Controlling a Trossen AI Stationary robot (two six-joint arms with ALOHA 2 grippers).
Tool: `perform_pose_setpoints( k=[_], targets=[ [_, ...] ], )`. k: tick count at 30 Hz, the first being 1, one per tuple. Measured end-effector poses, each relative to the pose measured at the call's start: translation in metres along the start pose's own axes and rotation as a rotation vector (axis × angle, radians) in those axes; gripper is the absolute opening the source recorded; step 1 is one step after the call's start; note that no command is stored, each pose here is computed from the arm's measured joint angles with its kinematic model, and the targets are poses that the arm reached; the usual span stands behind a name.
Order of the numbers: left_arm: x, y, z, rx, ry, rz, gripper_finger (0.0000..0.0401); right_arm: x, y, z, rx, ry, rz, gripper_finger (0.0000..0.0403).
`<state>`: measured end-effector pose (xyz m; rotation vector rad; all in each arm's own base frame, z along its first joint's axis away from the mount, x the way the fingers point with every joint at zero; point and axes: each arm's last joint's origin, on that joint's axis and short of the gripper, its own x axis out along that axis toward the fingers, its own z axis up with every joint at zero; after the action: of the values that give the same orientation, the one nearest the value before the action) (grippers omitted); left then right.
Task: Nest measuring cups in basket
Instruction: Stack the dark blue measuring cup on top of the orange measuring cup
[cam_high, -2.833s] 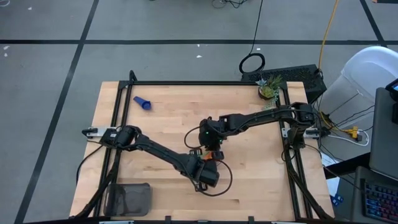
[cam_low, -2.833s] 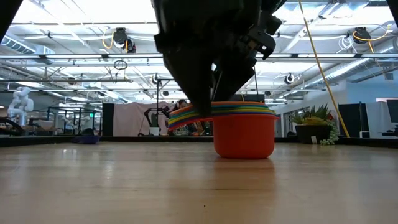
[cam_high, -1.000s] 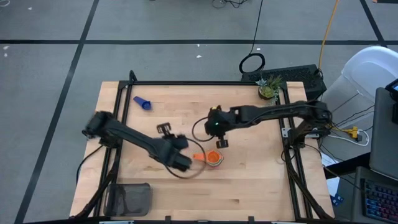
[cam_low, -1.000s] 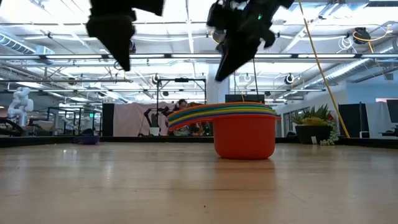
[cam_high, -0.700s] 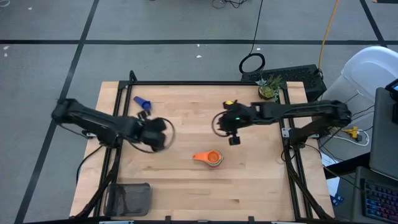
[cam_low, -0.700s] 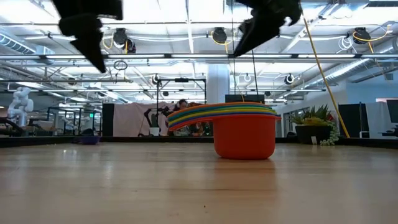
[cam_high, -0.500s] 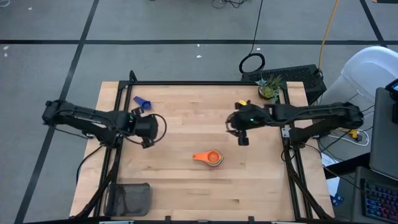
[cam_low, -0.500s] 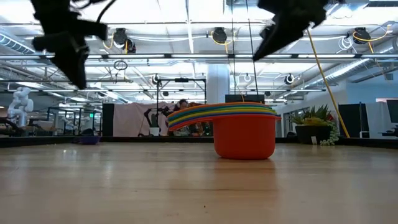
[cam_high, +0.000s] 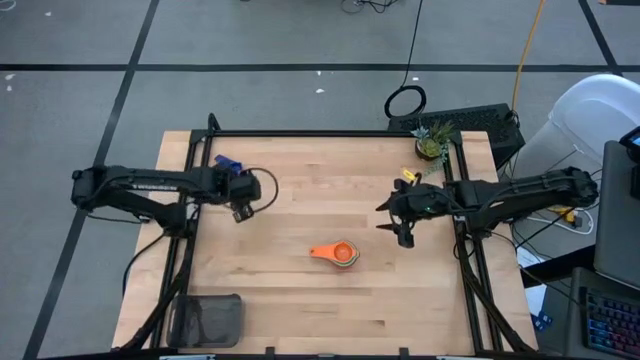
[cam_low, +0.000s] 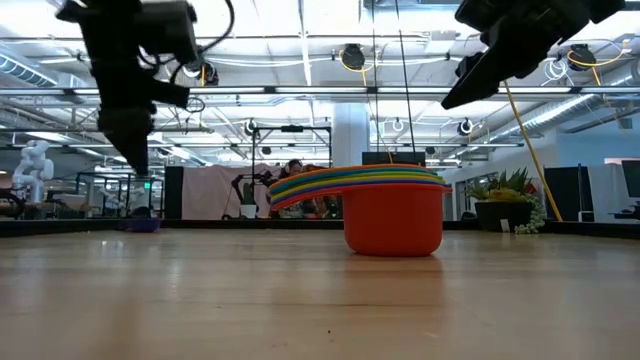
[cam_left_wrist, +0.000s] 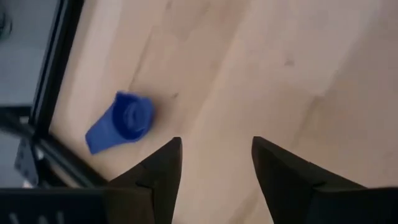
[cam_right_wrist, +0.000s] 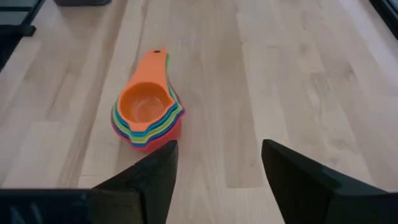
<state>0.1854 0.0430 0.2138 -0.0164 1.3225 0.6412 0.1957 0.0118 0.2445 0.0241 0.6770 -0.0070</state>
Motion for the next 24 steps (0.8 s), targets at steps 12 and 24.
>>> perform_pose_setpoints(
  k=[12,24],
  targets=[
    [0.058,0.024,0.013,-0.048,0.267,-0.024,0.0198,0.0,0.001,-0.001,-0.048,0.005,0.005,0.0222],
    [0.06,0.029,0.016,0.121,0.242,0.065,0.0198,-0.001,0.003,-0.003,-0.013,0.033,0.011,0.0222]
  ],
)
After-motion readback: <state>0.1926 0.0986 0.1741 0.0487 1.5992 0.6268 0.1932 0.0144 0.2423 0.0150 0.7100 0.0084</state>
